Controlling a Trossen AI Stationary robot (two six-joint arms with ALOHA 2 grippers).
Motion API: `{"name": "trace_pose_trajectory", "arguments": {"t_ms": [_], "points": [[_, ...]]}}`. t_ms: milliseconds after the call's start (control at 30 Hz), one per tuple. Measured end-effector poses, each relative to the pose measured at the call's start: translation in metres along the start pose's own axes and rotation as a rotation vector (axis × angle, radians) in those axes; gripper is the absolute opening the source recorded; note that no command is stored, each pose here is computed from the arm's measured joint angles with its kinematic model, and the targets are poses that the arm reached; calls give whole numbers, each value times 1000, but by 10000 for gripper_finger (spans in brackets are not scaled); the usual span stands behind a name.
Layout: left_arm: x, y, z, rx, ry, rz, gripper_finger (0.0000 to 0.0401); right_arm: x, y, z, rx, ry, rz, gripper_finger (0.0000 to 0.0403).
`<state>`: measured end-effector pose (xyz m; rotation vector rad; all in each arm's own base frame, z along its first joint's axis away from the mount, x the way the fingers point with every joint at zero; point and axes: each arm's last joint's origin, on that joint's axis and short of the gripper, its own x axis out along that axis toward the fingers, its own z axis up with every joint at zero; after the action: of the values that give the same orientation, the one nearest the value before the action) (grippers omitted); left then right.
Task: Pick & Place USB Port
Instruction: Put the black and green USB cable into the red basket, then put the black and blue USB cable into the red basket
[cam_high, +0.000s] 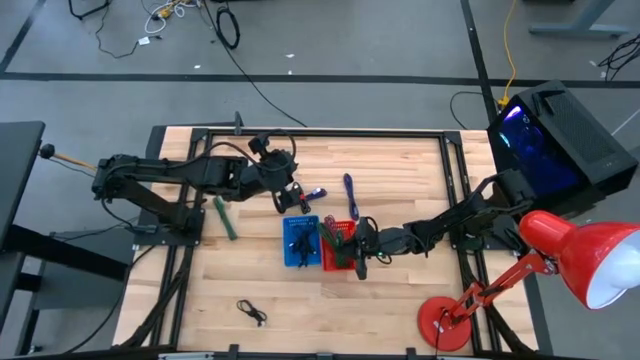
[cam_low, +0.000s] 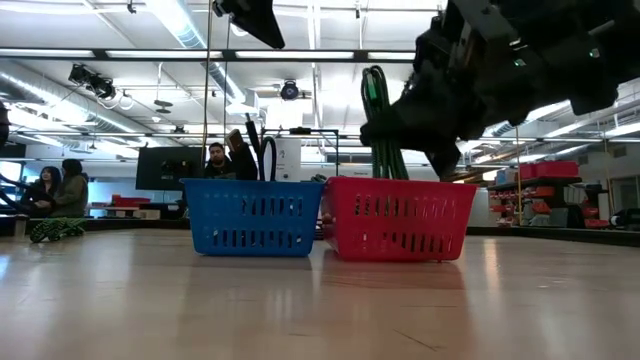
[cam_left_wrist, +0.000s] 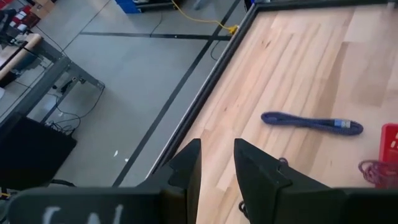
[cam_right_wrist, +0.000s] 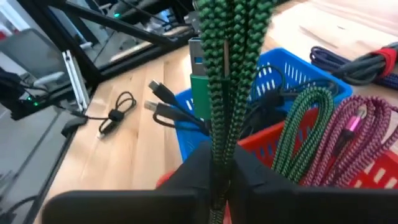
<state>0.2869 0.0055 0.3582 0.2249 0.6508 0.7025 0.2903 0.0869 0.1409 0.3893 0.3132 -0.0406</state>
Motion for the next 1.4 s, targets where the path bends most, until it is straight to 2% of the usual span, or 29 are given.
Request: {"name": "trace_pose_trajectory", "arguments": {"t_ms": [267,467,767,933,1000,1100,1200,1400], "points": [[0,0,-1,5,7,1,101,0,-5,1,-22,-9,-20,142],[0,0,-1,6,9,1,101,2,-12,7,-48,-40,-36,192],[0,0,-3,16,21,2,101,-13,-23,44,-160,-133,-89,201],[0,1,-7,22,58,6,101,-36,-48,61,-217,-13,-307,201],[0,1,-9,23,76,8,101,-47,-64,64,-197,55,-403,201],[-1,1,-11,32,91,10,101,-58,-87,70,-97,114,-488,198],[-1,1,-12,45,98,11,101,-60,-105,72,-24,145,-508,192],[0,3,-14,58,113,23,101,-48,-130,65,15,201,-503,176]]}}
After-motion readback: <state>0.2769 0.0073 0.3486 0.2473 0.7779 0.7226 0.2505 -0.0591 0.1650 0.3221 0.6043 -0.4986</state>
